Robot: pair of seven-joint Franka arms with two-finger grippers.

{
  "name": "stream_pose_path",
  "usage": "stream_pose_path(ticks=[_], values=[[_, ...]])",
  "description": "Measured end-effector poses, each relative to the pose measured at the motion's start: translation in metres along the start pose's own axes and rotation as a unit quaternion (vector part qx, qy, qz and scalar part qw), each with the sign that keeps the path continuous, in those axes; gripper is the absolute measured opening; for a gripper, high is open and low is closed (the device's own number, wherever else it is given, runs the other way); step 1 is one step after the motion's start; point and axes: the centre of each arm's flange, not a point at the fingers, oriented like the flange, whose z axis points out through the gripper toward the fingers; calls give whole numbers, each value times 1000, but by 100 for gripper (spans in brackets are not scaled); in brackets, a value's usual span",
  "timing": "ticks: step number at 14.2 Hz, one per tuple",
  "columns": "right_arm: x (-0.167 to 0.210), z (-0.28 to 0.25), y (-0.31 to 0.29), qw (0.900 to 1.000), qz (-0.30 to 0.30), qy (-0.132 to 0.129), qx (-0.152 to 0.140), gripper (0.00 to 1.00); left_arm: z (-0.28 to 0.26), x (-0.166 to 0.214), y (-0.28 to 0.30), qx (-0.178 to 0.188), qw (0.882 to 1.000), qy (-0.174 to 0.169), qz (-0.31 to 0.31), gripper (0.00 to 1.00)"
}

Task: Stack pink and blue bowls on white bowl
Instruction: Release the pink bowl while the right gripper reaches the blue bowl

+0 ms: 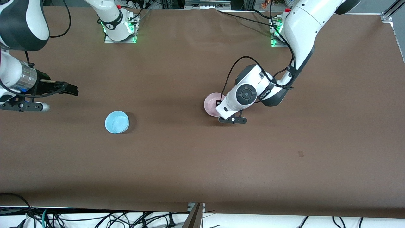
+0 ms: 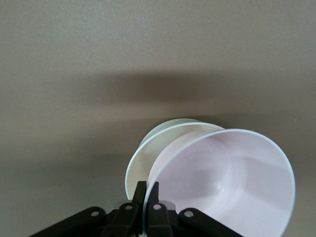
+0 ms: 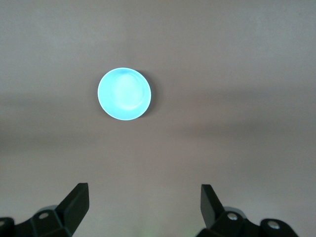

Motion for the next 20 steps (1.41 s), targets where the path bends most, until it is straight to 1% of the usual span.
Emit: stream_pose_path(ticks=[2, 4, 5, 6, 7, 8, 9, 10, 13, 14, 16, 18, 20], values=[[9, 18, -1, 1000, -4, -13, 0, 100, 0, 0, 1, 0, 1000, 0, -5, 26], [25, 45, -2, 999, -31, -20, 1, 100, 1, -2, 3, 1, 1000, 0, -6, 44], [34, 61, -2, 999, -42, -23, 2, 100, 1, -2, 3, 1, 1000, 0, -6, 55], [40, 78, -3, 999, -49, -22, 2, 100, 1, -2, 3, 1, 1000, 0, -6, 63], [45, 94, -4, 998, -52, -19, 3, 100, -1, -2, 3, 2, 1000, -1, -6, 74], [48, 108, -4, 998, -54, -14, 3, 100, -5, -2, 0, 4, 1000, -1, -8, 83], [50, 121, -4, 998, -55, -7, 4, 100, -14, 1, -5, 9, 1000, 1, -11, 95], [51, 133, -5, 998, -55, 2, 4, 100, -27, 4, -14, 20, 1000, 9, -10, 100], [60, 173, -6, 998, -60, 32, 6, 100, -88, 7, -46, 60, 998, 35, -4, 100], [65, 186, -6, 997, -67, 39, 7, 100, -108, 5, -57, 69, 997, 36, 0, 100], [75, 211, -6, 996, -78, 49, 8, 100, -138, -1, -80, 85, 996, 28, 16, 100], [82, 236, -6, 995, -84, 45, 9, 100, -166, -5, -104, 95, 995, 24, 30, 100], [84, 253, -8, 995, -92, 38, 9, 100, -197, -4, -140, 98, 994, 27, 48, 100]])
